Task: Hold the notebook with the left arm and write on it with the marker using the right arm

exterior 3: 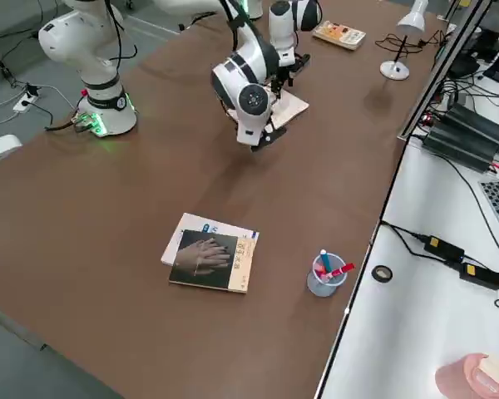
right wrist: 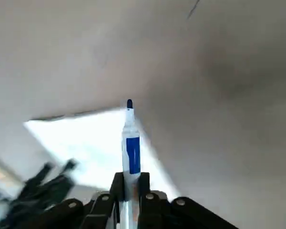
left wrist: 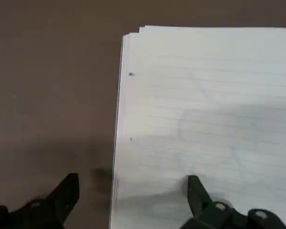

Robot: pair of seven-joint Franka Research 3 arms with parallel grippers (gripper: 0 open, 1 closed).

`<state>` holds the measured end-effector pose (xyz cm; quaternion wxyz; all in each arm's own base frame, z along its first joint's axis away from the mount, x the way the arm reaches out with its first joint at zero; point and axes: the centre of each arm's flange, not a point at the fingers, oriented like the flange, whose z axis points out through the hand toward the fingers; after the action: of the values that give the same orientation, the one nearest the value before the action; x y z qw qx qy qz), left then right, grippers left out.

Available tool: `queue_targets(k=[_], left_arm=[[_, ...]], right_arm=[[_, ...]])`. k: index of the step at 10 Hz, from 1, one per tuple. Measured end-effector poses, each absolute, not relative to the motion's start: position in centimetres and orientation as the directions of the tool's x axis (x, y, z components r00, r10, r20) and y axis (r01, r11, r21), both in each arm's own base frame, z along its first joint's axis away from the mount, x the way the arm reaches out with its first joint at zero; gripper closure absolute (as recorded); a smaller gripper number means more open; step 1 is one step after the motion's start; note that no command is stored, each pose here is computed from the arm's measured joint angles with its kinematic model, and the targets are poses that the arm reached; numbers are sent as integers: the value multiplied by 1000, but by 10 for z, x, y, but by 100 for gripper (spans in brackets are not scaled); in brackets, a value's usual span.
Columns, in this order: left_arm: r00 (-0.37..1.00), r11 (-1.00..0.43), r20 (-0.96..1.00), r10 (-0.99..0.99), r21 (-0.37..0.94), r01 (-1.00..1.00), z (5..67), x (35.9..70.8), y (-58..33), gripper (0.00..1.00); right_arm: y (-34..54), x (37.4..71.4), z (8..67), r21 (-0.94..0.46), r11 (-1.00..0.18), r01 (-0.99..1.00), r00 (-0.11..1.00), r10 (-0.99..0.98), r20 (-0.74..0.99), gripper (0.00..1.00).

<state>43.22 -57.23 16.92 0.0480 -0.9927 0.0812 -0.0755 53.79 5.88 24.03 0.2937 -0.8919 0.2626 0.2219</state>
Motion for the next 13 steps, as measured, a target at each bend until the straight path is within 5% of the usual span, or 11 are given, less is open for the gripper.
queue_targets(k=[4, 13], left_arm=[[975, -982, 142, -168, -107, -154, 169, 432, -572, 0], [975, -982, 142, -168, -107, -154, 169, 432, -572, 0]], right_arm=[[92, 523, 235, -448, -507, -737, 638, -301, -708, 84], [129, 480, 203, -372, -346, -861, 470, -264, -842, 84]])
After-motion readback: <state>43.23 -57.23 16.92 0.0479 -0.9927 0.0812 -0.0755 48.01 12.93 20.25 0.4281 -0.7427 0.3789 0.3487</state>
